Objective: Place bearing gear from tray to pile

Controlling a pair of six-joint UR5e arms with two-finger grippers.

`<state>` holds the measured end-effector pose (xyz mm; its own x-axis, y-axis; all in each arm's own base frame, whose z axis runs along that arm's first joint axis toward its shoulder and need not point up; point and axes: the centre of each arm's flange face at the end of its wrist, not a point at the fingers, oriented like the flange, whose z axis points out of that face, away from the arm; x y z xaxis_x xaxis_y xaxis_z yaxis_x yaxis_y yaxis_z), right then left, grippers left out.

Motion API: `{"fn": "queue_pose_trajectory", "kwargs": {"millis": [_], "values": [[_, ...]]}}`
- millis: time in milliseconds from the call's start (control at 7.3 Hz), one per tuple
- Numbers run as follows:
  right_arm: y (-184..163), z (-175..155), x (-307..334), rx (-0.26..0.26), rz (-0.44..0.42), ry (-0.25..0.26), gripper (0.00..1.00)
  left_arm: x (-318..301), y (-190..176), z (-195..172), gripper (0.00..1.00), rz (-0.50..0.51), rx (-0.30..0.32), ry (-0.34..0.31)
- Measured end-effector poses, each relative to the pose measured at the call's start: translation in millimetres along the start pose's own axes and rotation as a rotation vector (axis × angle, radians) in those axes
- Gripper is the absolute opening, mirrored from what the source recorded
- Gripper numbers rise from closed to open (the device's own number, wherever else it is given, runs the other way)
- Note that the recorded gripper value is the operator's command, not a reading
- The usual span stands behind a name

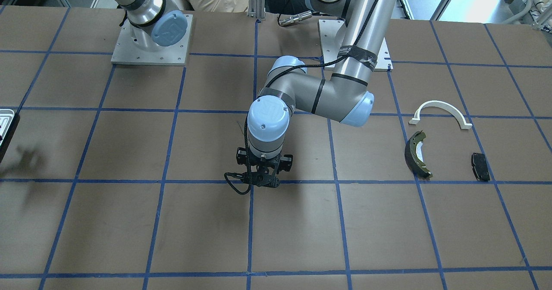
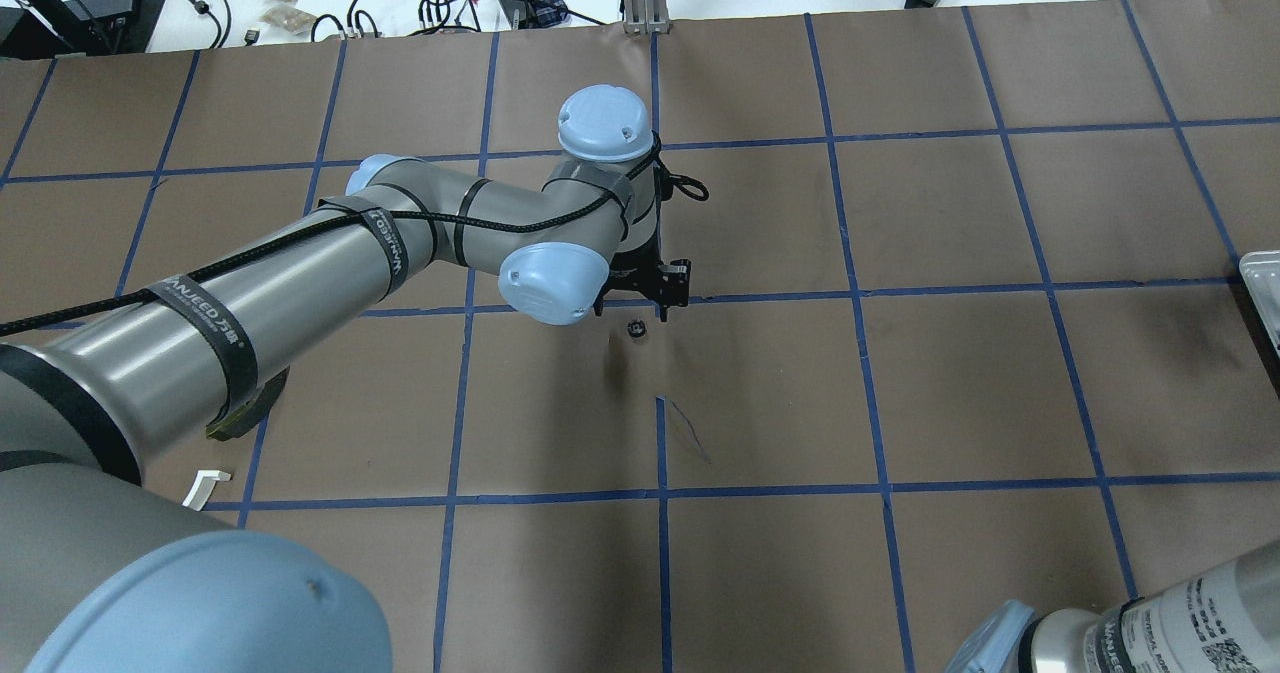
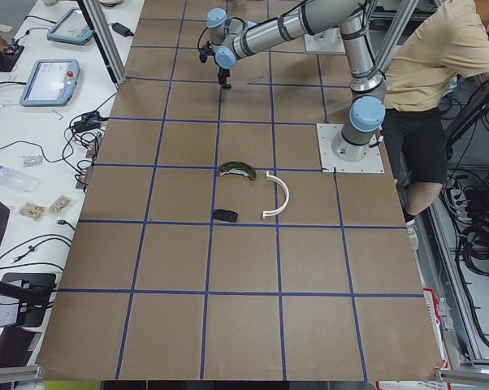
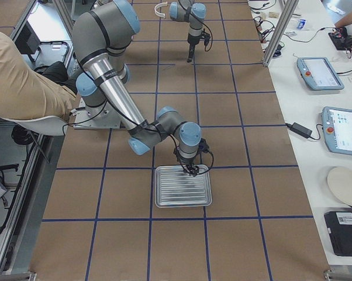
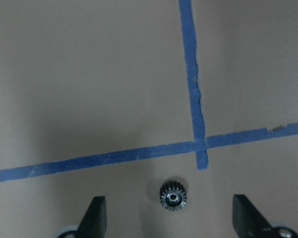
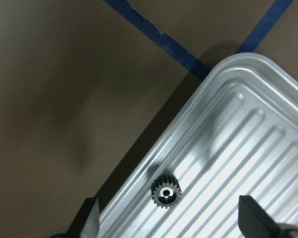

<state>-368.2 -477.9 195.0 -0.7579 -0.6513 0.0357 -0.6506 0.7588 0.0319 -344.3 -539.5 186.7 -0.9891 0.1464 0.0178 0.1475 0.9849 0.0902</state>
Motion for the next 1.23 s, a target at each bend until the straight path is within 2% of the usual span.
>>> {"fn": "queue_pose_trajectory", "kwargs": {"millis": [274,411,548,822,959,1233], "values": [[4.5,5.9,7.9,0.000,-0.128,0.024,0.96,0.5,5.4,9.9,0.66,0.001,-0.020,-0.004],[5.2,6.8,9.6,0.000,-0.169,0.027,0.95,0.5,6.4,11.8,0.53,0.001,-0.024,-0.004],[5.7,8.3,9.6,-0.001,-0.198,0.025,0.91,0.7,6.6,12.5,0.48,0.002,-0.025,-0.005],[6.4,10.7,8.3,-0.002,-0.240,0.019,0.85,0.8,6.3,12.9,0.46,0.004,-0.025,-0.005],[6.5,11.8,7.6,-0.001,-0.247,0.016,0.84,0.9,6.1,12.9,0.46,0.005,-0.025,-0.005],[6.3,16.4,6.4,0.000,-0.247,0.005,0.73,0.7,5.8,13.0,0.46,0.004,-0.025,-0.005]]}}
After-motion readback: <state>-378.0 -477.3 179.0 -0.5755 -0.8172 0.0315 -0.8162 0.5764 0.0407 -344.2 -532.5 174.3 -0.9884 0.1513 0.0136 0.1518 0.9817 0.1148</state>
